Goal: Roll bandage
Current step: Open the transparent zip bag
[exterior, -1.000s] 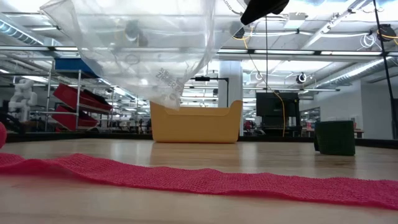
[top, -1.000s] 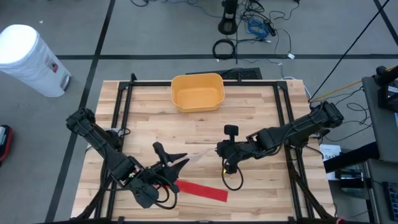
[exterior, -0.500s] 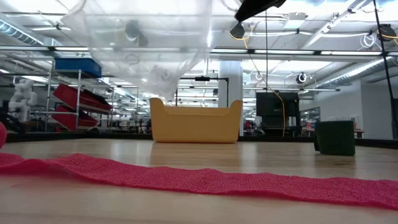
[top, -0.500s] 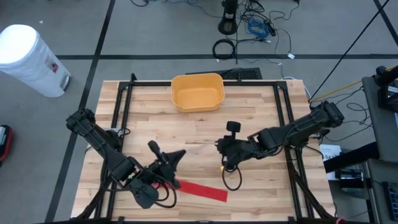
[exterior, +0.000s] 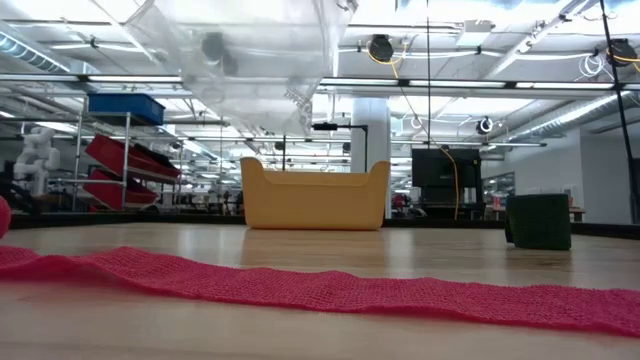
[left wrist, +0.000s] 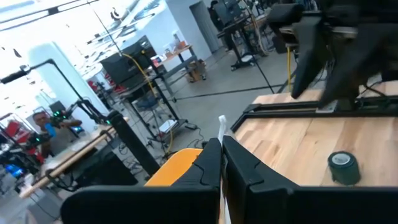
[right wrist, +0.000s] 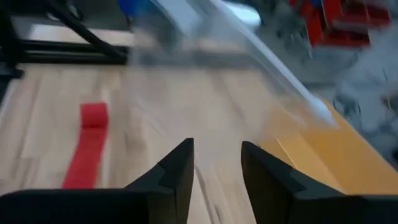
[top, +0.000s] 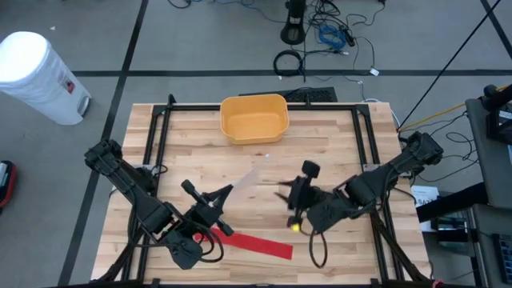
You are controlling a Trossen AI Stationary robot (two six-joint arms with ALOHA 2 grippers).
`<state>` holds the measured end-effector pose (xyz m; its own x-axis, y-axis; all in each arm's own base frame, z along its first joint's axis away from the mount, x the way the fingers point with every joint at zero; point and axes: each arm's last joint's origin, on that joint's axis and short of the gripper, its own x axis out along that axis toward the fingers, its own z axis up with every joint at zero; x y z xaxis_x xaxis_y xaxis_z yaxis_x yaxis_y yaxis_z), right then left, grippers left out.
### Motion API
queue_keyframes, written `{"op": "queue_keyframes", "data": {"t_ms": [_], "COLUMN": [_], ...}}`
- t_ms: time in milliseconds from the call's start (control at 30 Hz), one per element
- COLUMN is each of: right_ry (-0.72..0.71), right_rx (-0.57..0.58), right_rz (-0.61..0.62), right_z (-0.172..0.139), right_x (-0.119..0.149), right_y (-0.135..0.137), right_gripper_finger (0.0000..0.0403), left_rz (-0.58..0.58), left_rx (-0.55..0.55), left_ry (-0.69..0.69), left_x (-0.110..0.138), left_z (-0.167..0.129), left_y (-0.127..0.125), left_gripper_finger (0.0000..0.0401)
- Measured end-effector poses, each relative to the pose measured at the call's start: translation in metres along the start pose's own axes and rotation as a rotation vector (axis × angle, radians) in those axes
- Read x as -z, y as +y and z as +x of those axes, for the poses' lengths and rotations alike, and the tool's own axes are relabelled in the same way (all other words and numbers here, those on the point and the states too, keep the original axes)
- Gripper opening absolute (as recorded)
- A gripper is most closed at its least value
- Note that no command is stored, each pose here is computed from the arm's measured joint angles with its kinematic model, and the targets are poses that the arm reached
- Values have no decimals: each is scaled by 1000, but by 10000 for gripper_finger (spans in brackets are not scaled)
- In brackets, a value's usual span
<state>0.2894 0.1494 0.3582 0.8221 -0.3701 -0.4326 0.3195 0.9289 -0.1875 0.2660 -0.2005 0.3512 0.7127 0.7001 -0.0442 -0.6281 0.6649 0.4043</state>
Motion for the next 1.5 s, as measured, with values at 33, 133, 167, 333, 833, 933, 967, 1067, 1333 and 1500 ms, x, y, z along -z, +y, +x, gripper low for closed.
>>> {"op": "queue_keyframes", "data": {"t_ms": [33, 133, 167, 333, 833, 933, 967, 1067, 1333, 1500], "right_ry": [-20, -59, -72, -157, -209, -181, -157, -71, 38, 19], "right_rx": [-9, -7, 12, 104, 171, 112, 114, 97, 42, -9], "right_rz": [-25, -103, -117, -82, -368, -365, -379, -428, -475, -476], "right_z": [2, 12, 16, 41, 46, 44, 46, 53, 68, 61], "right_x": [0, -1, -1, 0, 10, 11, 13, 22, 25, 15], "right_y": [5, 16, 19, 41, 75, 69, 67, 60, 40, 29], "right_gripper_finger": [118, 115, 115, 125, 134, 127, 125, 119, 115, 114], "left_rz": [-12, -51, -71, -118, -129, -127, -130, -117, -49, -46], "left_rx": [0, 11, 15, -20, -68, -73, -73, -67, 4, 21], "left_ry": [0, -4, -5, -15, -23, -22, -22, -23, -1, 7], "left_x": [0, 0, 0, 9, 54, 56, 56, 55, 56, 56], "left_z": [0, -3, -5, -5, 4, 6, 7, 4, -2, -2], "left_y": [0, -1, -1, -16, -81, -84, -84, -85, -87, -87], "left_gripper_finger": [2, 2, 2, 2, 1, 1, 1, 1, 1, 1]}}
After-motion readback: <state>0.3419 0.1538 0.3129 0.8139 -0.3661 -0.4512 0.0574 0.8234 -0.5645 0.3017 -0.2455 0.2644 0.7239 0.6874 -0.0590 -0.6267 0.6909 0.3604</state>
